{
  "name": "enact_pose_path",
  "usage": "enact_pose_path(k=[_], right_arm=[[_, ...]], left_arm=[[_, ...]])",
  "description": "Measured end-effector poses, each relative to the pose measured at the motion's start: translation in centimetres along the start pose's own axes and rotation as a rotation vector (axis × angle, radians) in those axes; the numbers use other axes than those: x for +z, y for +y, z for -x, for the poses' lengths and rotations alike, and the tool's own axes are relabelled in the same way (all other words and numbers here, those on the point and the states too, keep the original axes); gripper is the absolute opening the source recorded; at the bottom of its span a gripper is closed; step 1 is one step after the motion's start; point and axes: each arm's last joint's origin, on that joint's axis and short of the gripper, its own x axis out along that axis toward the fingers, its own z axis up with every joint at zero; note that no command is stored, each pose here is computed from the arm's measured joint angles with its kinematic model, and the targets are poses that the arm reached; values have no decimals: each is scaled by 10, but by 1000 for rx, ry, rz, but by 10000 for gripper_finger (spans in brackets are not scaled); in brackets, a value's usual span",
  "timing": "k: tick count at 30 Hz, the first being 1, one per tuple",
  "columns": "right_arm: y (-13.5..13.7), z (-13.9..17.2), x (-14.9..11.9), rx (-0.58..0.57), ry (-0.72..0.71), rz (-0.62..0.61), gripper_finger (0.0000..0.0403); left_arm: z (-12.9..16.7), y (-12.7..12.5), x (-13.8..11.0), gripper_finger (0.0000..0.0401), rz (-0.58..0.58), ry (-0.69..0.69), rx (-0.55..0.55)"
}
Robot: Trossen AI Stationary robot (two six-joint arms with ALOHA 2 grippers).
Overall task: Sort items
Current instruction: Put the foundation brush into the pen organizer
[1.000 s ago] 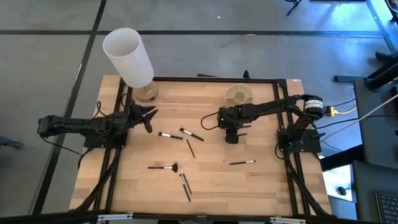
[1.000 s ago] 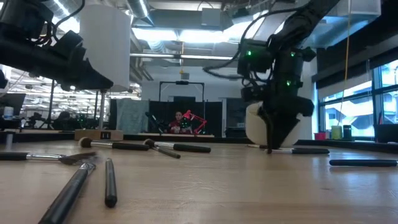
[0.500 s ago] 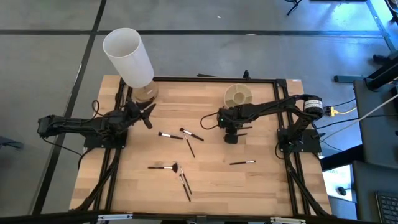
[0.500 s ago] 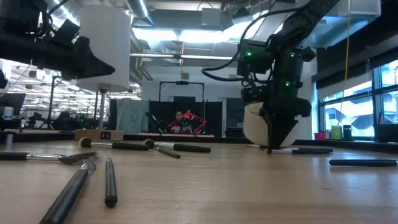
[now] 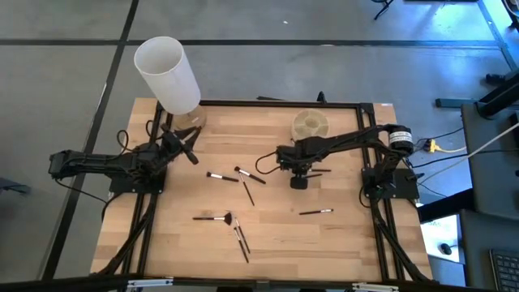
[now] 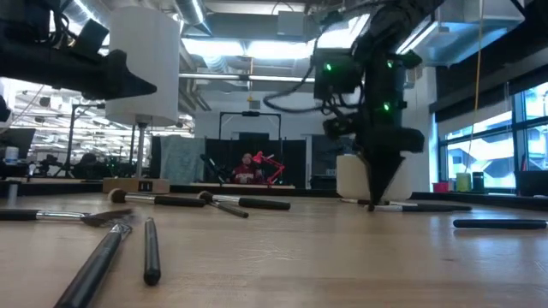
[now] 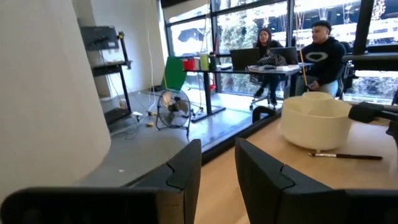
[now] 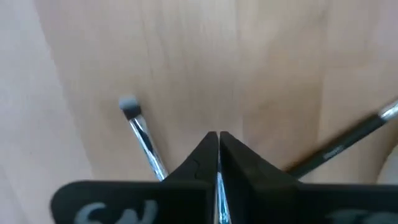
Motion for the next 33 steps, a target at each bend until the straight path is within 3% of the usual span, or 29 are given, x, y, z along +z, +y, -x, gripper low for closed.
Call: enact_pose_path(k=[7,15,21,33], right_arm=[[-3,17,8,-29,-11,-21,11],[-6,41,-14,-43,107,-108,93],[2,25,-26,-38,87,-87,140],[8,-4,-30,4,-47,-51,147]], left_arm=[[0,1,3,95,-9,-26,5],[-2,5,5,95,-13,-40,52],[-5,10,4,95,-15,-38,98],[-8,18,12,95,6,-114,131]])
